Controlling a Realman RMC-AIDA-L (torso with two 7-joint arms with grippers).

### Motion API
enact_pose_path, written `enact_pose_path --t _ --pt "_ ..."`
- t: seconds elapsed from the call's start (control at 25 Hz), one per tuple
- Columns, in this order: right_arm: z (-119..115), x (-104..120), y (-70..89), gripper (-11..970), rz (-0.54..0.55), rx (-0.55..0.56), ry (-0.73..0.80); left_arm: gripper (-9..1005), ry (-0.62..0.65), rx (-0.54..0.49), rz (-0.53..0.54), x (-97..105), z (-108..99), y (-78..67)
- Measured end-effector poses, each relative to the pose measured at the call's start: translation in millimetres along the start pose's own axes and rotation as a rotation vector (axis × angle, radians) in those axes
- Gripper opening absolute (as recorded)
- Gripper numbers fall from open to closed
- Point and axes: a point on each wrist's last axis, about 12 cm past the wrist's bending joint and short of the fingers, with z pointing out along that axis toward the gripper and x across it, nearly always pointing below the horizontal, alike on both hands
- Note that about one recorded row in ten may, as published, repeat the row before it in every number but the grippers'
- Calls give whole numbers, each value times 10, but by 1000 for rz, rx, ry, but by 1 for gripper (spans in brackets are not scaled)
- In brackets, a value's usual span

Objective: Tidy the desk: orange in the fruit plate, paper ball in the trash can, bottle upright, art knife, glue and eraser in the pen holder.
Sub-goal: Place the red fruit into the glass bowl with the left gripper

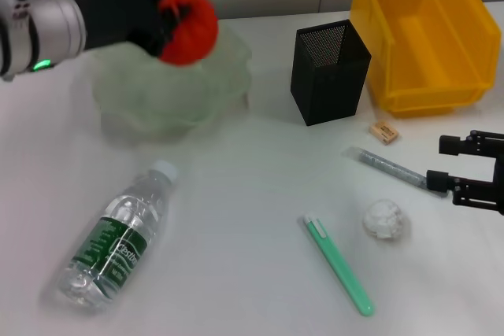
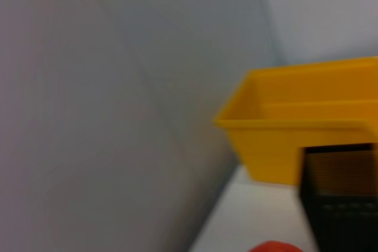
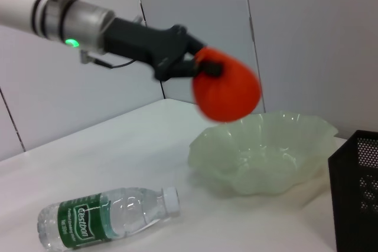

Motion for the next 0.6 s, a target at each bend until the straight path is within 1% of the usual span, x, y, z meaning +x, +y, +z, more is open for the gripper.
enact_pose_path --t 0.12,0.28,0.4,0.6 --pt "29 3 -2 660 3 -9 -4 95 6 -84 -16 53 135 69" --pt "57 9 -3 660 10 -18 -8 96 44 -152 -42 189 318 103" --pt "61 20 -1 660 13 -21 -3 94 68 -177 -41 264 402 77" --pt "63 32 1 660 17 -21 1 90 82 -187 -48 319 444 54"
